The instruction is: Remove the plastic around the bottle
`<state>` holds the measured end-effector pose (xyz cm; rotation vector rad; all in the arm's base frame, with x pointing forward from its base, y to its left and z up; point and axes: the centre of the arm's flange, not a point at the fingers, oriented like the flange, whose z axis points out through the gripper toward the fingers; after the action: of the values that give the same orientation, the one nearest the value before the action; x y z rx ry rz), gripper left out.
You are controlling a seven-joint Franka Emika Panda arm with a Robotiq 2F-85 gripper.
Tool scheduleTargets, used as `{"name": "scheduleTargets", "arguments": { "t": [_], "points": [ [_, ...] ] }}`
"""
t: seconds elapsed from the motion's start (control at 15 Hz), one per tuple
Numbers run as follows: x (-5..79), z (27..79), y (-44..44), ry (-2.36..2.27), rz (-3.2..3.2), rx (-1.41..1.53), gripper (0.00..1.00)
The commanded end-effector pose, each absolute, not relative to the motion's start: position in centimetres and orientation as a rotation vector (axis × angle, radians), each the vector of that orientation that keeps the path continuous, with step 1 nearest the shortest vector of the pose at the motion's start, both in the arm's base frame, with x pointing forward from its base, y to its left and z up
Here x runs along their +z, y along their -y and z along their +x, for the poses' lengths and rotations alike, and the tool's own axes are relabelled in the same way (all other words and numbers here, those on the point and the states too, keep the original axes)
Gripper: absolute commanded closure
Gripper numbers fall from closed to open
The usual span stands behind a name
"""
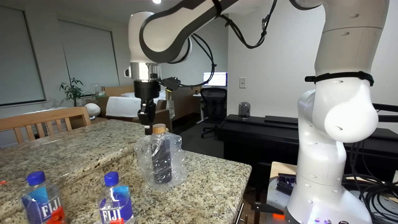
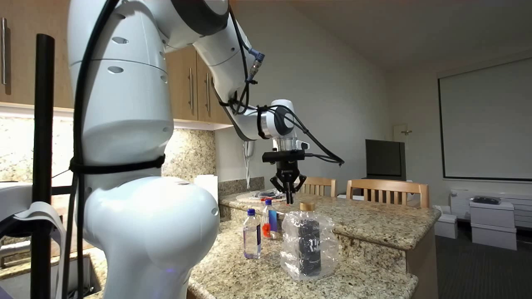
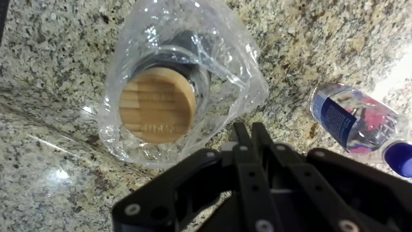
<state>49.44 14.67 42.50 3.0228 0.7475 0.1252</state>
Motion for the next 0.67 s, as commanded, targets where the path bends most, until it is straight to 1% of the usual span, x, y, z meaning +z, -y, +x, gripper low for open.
{"name": "scheduleTargets", "arguments": {
  "t": [0.0, 0.53, 0.6],
  "points": [
    [42.6, 48.9, -14.1, -0.701, 2.999, 0.087, 0.60],
    [41.4, 48.1, -13.8, -0.655, 2.995, -0.088, 0.10],
    [41.3, 48.1, -13.9, -0.657, 2.996, -0.104, 0.03]
  ]
}}
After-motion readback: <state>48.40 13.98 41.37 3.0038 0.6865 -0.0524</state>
